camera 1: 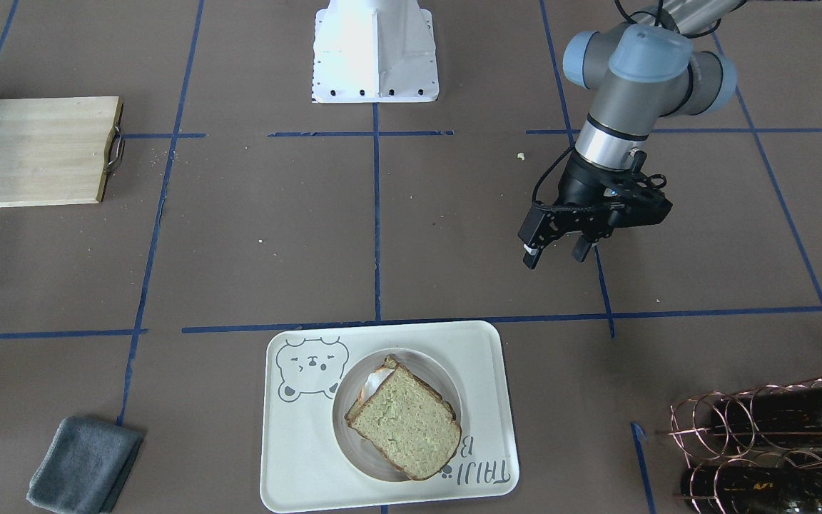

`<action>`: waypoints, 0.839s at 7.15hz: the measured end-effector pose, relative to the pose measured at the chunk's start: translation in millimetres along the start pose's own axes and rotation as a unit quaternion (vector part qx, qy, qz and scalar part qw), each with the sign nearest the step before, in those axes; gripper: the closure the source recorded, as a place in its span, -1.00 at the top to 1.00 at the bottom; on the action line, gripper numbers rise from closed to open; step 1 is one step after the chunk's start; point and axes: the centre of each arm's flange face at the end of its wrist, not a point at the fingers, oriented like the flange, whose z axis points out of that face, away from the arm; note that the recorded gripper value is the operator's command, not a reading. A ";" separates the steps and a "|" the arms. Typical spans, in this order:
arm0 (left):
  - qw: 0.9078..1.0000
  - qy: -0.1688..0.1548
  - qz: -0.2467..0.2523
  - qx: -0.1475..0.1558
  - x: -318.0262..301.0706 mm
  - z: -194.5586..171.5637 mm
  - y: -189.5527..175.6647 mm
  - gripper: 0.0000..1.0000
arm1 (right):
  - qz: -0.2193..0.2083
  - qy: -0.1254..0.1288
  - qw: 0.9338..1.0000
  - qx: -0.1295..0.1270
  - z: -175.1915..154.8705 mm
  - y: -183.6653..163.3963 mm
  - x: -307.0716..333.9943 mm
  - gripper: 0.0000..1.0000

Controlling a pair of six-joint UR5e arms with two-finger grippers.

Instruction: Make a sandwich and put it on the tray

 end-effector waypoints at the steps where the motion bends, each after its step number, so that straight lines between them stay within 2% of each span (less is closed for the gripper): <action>1: 0.998 -0.016 0.054 -0.006 -25.5 -18.7 -20.9 1.00 | 0.001 0.011 1.000 0.001 -1.7 0.2 3.6 1.00; 2: 0.993 -0.025 0.112 -0.016 -62.0 -40.7 -45.6 1.00 | 0.005 0.016 1.000 0.004 -4.9 0.8 7.1 1.00; 3: 0.984 -0.033 0.174 -0.028 -111.4 -66.0 -74.7 1.00 | 0.009 0.017 1.000 0.007 -8.0 1.2 9.7 1.00; 6: 0.950 -0.080 0.298 -0.051 -251.2 -136.0 -142.0 1.00 | 0.015 0.017 1.000 0.010 -10.9 2.1 12.4 1.00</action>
